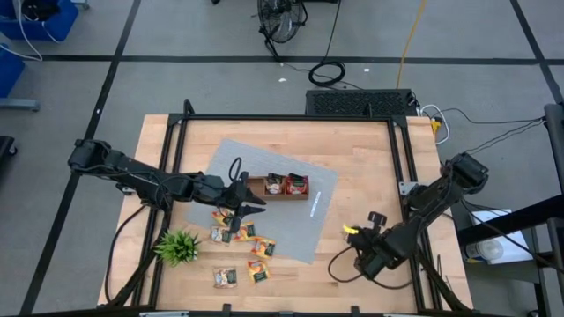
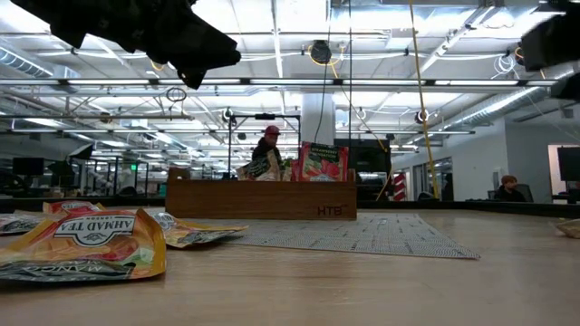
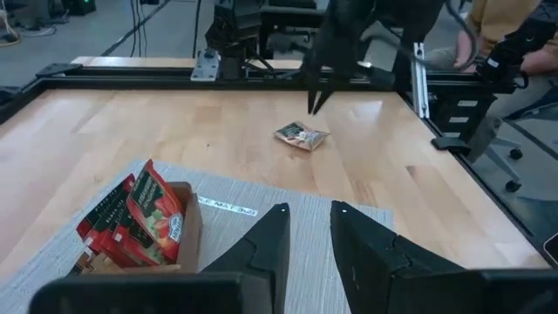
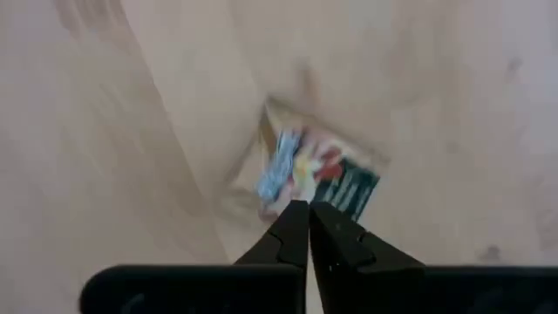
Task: Pick & Place Tea
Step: Put the brown tea bag into the wooden organizer
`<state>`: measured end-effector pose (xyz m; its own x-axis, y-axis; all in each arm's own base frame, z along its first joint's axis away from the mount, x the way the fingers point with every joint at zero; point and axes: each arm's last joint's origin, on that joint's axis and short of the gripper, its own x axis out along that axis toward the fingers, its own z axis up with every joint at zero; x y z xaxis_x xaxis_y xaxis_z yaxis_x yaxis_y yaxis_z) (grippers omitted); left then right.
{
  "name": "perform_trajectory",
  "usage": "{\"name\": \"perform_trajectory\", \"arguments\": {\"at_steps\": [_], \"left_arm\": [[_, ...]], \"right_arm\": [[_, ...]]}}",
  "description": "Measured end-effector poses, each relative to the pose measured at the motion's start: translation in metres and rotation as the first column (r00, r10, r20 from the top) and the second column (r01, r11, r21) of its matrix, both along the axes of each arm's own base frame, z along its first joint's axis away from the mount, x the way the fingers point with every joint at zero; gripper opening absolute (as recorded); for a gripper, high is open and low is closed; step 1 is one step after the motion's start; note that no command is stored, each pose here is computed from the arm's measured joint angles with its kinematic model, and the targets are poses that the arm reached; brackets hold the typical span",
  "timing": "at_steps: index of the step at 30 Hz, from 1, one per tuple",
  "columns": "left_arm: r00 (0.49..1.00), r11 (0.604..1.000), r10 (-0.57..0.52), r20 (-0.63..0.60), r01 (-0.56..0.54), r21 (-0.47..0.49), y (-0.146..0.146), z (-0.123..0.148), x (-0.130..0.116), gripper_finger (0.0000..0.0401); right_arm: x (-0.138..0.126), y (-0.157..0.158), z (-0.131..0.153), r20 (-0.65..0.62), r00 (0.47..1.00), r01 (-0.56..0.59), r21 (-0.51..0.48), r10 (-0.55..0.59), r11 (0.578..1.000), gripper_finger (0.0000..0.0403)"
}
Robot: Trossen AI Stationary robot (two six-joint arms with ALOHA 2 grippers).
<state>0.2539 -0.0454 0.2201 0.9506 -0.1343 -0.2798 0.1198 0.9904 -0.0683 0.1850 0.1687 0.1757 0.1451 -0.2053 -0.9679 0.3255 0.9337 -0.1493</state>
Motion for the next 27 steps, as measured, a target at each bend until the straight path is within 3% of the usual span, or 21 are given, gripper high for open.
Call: {"name": "perform_trajectory", "arguments": {"at_steps": [5,10,14,17,20,27], "left_arm": [[1.0,0.999,0.03,0.005,-0.031,0.034,0.001,0.0,0.0,0.0088],[0.998,0.996,0.054,0.012,-0.054,0.074,0.002,0.0,0.0,0.0088],[0.998,0.995,0.057,0.012,-0.058,0.079,0.003,0.0,0.0,0.0088],[0.998,0.995,0.057,0.011,-0.057,0.079,0.003,0.0,0.0,0.0088],[0.998,0.995,0.057,0.011,-0.058,0.079,0.003,0.0,0.0,0.0088],[0.998,0.995,0.059,0.011,-0.059,0.075,0.003,0.0,0.0,0.0088]], "right_arm": [[0.01,-0.007,-0.019,-0.016,1.0,0.016,0.186,-0.014,0.982,0.0112],[0.015,-0.021,-0.035,0.022,0.999,0.023,0.211,-0.028,0.977,0.0238],[0.012,-0.034,-0.044,-0.001,0.998,0.059,0.186,-0.06,0.981,0.0293],[0.008,-0.042,-0.051,-0.03,0.996,0.091,0.164,-0.087,0.982,0.0296],[0.002,-0.048,-0.058,-0.053,0.984,0.173,0.151,-0.167,0.973,0.0274],[-0.009,-0.055,-0.067,-0.09,0.965,0.257,0.122,-0.247,0.959,0.0161]]}}
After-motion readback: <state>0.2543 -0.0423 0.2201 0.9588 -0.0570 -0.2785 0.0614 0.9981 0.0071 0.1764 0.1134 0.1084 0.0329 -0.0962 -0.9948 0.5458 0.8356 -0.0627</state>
